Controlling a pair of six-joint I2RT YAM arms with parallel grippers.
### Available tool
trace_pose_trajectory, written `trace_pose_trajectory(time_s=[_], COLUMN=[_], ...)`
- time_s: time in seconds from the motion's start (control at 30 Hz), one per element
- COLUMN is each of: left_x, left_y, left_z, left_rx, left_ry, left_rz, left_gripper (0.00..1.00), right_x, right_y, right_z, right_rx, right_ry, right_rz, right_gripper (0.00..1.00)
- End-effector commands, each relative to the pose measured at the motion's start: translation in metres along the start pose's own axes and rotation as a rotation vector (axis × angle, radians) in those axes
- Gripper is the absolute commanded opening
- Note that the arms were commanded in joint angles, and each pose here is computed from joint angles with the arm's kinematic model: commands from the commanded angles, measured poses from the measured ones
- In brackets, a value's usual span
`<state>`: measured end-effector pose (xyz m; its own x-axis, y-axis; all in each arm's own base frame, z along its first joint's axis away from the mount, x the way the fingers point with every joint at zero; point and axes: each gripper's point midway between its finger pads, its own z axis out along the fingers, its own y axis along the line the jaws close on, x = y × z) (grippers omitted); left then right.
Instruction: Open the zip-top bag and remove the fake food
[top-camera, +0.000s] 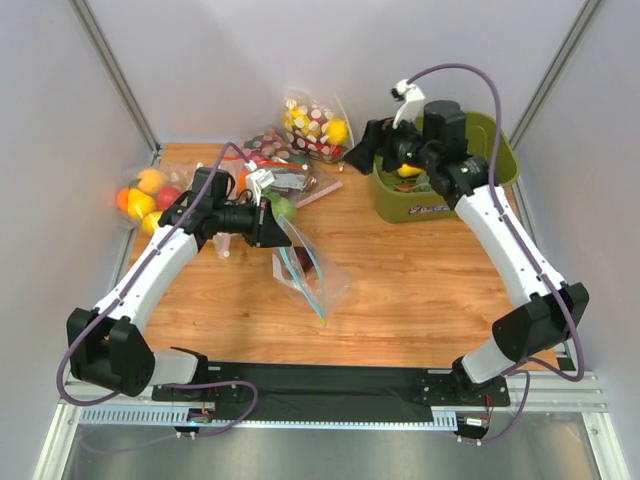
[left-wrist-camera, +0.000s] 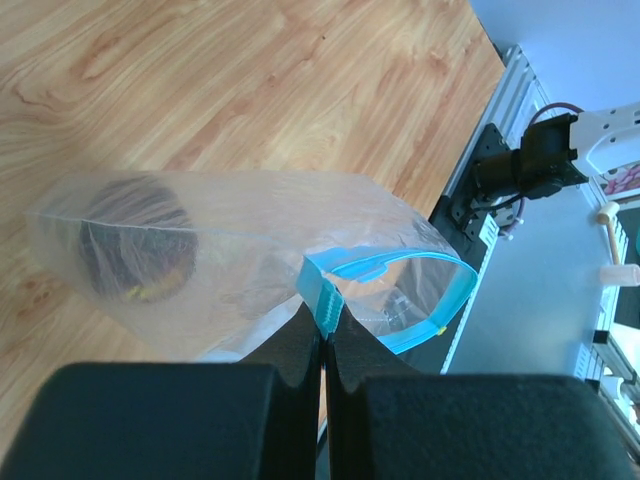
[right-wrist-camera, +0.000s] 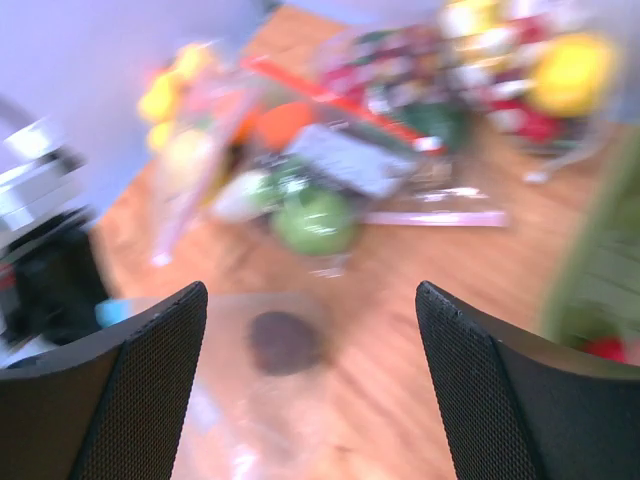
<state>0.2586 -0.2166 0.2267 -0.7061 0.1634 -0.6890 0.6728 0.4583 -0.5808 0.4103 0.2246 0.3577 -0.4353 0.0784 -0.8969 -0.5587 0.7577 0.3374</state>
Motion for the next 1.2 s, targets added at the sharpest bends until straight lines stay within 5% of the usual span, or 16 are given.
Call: trace_pose_trajectory(time_s=[0.0, 0.2, 0.7, 1.17], left_x=[-0.006, -0.006, -0.005, -0.004], left_y=[0.001, 0.003, 0.012, 0.009], left_z=[0.001, 0.001, 0.004, 0.01], left_rx=[0.01, -0.003, -0.029, 0.031], left_ry=[-0.018, -0.021, -0.013, -0.018], left_rz=[0.014, 0.006, -0.017, -0.021], left_gripper=[0.0, 0.0, 0.0, 0.0], right_x=[0.017, 0.069, 0.163, 0.197], right_y=[0.082, 0.168, 0.227, 0.146], right_z=[-0.007, -0.018, -0.05, 0.004], right_rx=[-0.337, -0.632, -0.843, -0.396], right_ry=[0.047, 0.218, 0.544, 0.627], right_rz=[-0.004, -0.063, -0.123, -0.067], right_gripper=[0.84, 0.81, 0.72, 0.72])
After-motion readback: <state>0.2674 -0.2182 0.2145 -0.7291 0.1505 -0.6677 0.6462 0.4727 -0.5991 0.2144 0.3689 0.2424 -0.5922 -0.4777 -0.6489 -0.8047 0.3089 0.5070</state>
